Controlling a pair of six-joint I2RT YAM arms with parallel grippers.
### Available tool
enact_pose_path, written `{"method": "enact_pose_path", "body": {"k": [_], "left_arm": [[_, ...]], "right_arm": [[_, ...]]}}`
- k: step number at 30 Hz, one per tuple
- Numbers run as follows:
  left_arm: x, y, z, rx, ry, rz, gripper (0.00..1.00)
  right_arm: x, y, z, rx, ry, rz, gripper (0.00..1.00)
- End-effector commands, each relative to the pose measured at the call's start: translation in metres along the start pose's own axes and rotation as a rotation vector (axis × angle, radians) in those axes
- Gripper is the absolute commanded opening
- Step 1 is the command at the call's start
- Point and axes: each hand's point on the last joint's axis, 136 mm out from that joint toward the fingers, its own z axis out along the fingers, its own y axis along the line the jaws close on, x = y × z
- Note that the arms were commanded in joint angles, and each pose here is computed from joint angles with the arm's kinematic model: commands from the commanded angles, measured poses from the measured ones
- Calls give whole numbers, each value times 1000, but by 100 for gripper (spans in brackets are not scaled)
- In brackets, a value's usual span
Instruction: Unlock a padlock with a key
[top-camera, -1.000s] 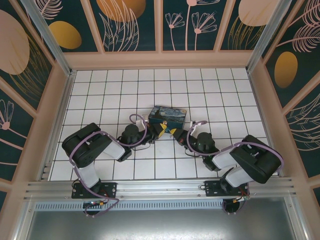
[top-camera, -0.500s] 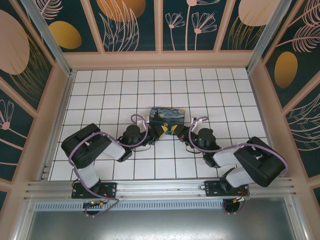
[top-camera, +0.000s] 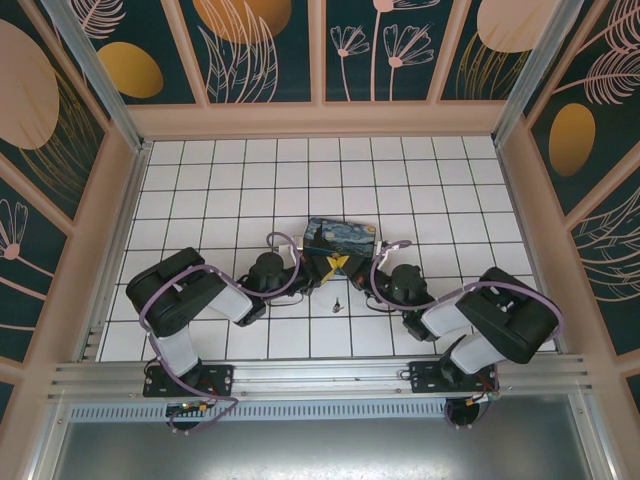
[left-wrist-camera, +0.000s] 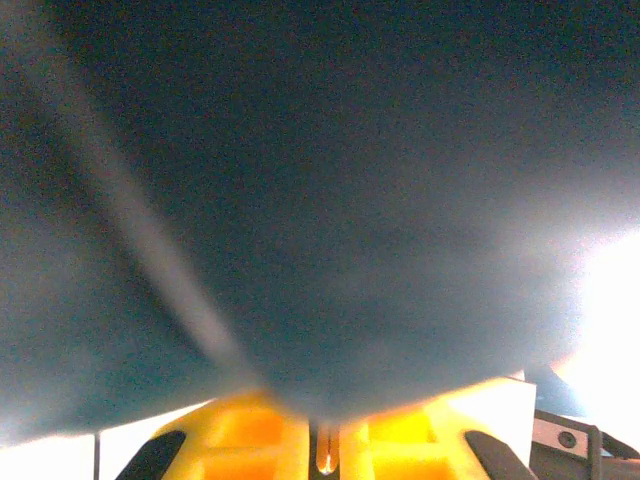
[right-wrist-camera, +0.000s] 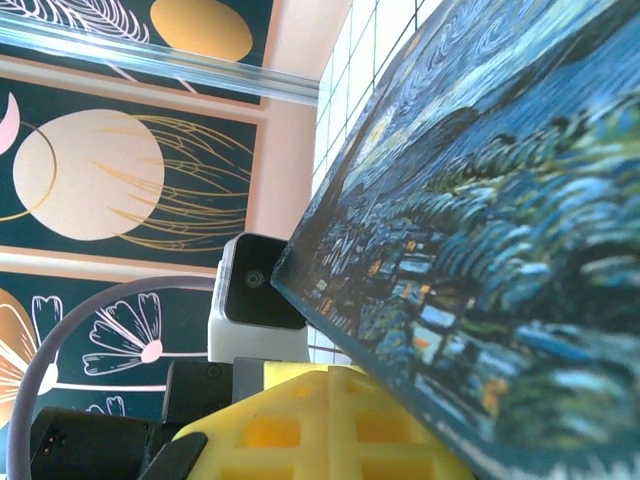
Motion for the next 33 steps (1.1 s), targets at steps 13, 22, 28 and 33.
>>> {"method": "enact_pose_path", "body": {"k": [13,22,28,33], "left_arm": [[-35,44,21,-158,-88,114,0],[-39,41,5,-199,-107,166,66],[-54,25,-26,-241,-174,221,86],[-67,19,-49,-317,-233,277,96]], "right_arm": [[18,-32,-24,345,115,-167,30],[45,-53,-15,614,201,-328,59],[56,-69,-11,773,233,-420,58],[64,-82,-6,882,264,-479,54]]}}
